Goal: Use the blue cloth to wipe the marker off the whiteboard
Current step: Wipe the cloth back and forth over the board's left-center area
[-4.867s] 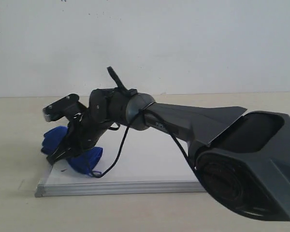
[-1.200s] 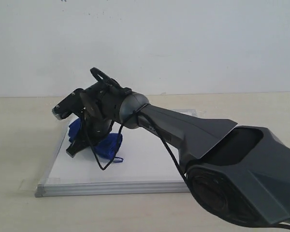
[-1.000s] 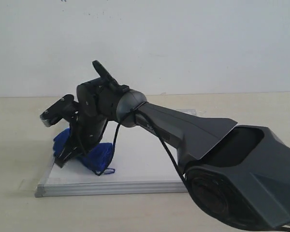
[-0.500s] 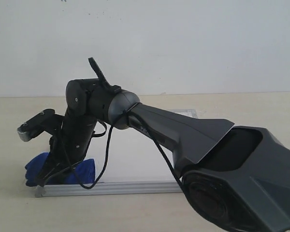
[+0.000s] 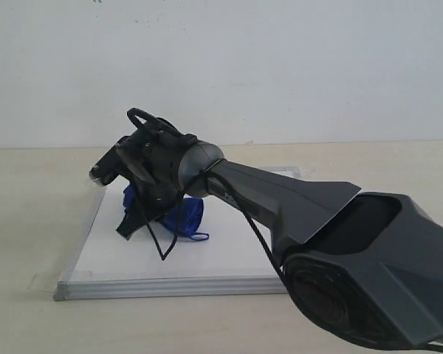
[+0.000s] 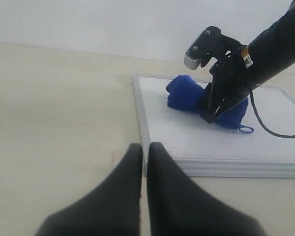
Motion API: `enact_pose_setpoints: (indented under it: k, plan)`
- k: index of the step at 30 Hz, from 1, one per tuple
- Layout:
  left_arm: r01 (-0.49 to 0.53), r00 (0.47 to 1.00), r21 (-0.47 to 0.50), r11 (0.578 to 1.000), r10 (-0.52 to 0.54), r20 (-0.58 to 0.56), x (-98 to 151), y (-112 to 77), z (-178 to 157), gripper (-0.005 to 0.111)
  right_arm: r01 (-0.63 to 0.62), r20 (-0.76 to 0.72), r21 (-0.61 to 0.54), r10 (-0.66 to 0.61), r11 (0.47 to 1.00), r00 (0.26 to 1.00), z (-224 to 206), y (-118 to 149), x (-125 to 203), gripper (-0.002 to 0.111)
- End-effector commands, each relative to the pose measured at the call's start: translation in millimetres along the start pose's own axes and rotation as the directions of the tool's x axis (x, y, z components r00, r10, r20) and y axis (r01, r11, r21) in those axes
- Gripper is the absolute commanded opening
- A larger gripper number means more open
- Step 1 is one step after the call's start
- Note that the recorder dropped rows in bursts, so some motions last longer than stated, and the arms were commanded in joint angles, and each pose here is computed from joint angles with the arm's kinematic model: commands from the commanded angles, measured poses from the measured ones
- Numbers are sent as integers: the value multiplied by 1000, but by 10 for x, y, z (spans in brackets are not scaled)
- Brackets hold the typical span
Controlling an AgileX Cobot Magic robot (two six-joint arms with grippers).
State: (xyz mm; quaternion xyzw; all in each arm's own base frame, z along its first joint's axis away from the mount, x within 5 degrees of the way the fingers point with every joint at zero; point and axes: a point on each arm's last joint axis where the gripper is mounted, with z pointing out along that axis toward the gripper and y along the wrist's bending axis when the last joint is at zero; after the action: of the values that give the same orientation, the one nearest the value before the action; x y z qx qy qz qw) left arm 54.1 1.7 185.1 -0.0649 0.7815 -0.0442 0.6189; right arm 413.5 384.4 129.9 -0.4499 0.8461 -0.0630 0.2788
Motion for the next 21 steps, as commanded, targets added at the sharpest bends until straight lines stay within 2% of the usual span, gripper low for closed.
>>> enact_pose_setpoints:
  k: [1,2,3,4,5,6,7,8,10,12,13,15,16,18,21]
  plan:
    - [9,1000,4,1000,-9,6,2,-1,1,4,-10,-82,-69,4,998,997,78,98,102,-1]
    - [9,1000,4,1000,-9,6,2,-1,1,4,14,-111,-223,-40,975,993,28,279,118,-1]
    - [9,1000,4,1000,-9,6,2,-1,1,4,28,-113,-292,-63,956,992,-6,352,119,-1]
    - [9,1000,4,1000,-9,6,2,-1,1,4,30,-105,-458,-88,888,991,-132,530,98,-1]
    - [9,1000,4,1000,-9,6,2,-1,1,4,34,-89,-532,-95,846,991,-208,591,78,-1]
    - [9,1000,4,1000,-9,6,2,-1,1,4,76,-19,-628,-113,774,993,-349,674,14,-1]
    - [9,1000,4,1000,-9,6,2,-1,1,4,87,0,-644,-114,760,994,-378,682,-3,-1]
    - [9,1000,4,1000,-9,6,2,-1,1,4,108,19,-634,-125,766,992,-434,651,-27,-1]
    - [9,1000,4,1000,-9,6,2,-1,1,4,80,-39,-536,-120,840,992,-329,504,25,-1]
    - [9,1000,4,1000,-9,6,2,-1,1,4,29,-89,-288,-58,957,994,-85,222,87,-1]
    - [9,1000,4,1000,-9,6,2,-1,1,4,-10,-111,-155,-7,988,994,5,62,124,-1]
    - [9,1000,4,1000,-9,6,2,-1,1,4,-21,-132,46,27,999,991,132,-168,200,-1]
    - [9,1000,4,1000,-9,6,2,-1,1,4,-24,-138,78,35,997,990,148,-192,213,-1]
    - [9,1000,4,1000,-9,6,2,-1,1,4,-27,-153,61,36,998,988,147,-176,226,-1]
    - [9,1000,4,1000,-9,6,2,-1,1,4,-13,-179,-90,-3,996,984,123,21,229,-1]
